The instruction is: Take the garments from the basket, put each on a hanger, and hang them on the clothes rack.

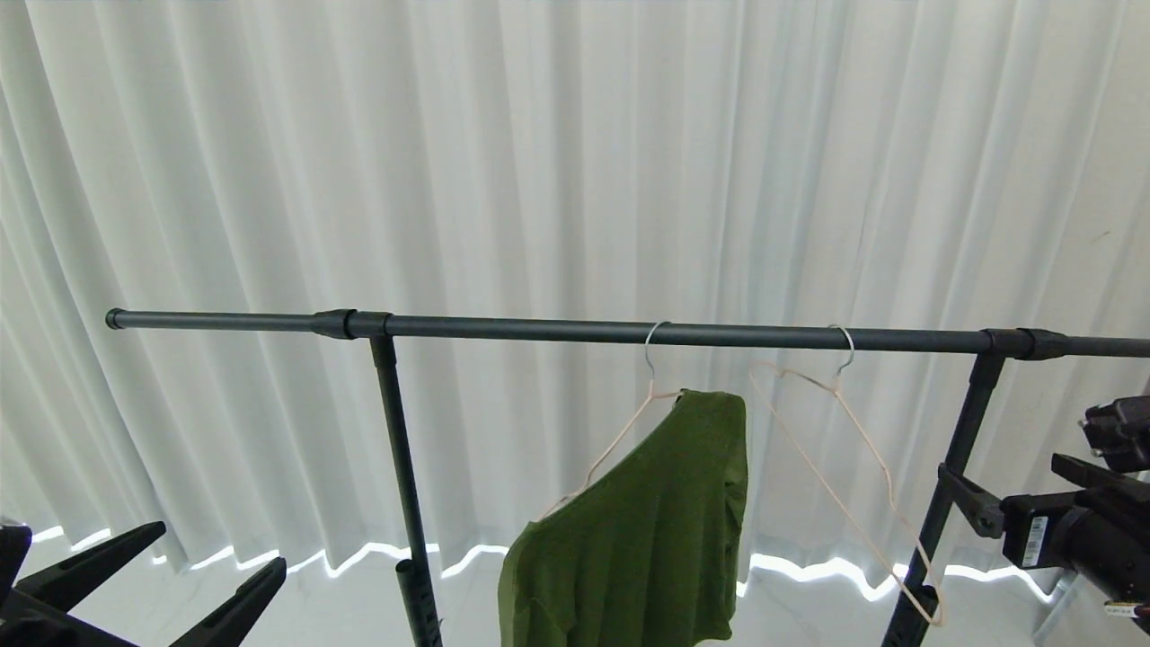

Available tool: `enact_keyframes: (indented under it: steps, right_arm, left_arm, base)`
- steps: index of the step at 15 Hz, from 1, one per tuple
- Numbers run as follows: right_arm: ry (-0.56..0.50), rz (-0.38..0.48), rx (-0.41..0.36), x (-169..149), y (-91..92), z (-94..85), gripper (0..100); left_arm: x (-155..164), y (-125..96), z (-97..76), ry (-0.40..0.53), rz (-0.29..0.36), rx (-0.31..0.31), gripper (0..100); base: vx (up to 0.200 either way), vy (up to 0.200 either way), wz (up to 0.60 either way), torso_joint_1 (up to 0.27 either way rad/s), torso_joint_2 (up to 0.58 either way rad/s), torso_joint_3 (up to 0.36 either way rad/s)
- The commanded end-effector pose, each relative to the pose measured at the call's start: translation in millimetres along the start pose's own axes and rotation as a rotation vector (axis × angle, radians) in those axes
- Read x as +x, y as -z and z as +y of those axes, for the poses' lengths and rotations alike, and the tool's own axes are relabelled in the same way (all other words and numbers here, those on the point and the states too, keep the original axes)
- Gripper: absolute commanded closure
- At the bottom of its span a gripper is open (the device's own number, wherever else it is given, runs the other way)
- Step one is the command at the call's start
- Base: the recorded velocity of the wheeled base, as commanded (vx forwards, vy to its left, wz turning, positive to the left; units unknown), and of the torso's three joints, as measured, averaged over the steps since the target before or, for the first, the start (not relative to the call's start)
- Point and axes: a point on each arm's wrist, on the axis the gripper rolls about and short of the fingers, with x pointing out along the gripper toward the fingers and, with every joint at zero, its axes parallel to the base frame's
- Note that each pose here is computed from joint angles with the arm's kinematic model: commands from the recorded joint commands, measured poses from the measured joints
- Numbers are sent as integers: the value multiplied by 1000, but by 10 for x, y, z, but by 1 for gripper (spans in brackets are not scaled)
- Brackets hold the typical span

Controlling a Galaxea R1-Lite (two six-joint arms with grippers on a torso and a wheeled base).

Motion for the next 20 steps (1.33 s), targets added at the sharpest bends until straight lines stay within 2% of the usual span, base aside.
enact_keyframes:
  steps: [1,2,6,11,15,20]
  right_arm:
    - [12,29,-4,13,61,-16,0]
    - [13,39,-7,19,80,-17,0]
    - [18,103,-34,72,191,-8,0]
    - [20,116,-39,97,208,-4,0]
    - [23,158,-54,142,275,7,0]
    - [25,169,-57,157,290,8,0]
  left_arm:
    - [36,4,15,-15,23,-5,0]
    - [36,1,26,-27,23,-9,0]
    - [32,64,23,-31,46,-10,0]
    - [43,109,22,-26,70,-11,0]
    - [49,112,22,-26,75,-11,0]
    - [48,120,20,-24,78,-5,0]
  base:
    - [0,0,0,0,0,0]
    - [0,0,0,0,0,0]
    - [-200,0,0,8,5,4]
    - [0,0,0,0,0,0]
    - [0,0,0,0,0,0]
    - [0,0,0,-193,419,215]
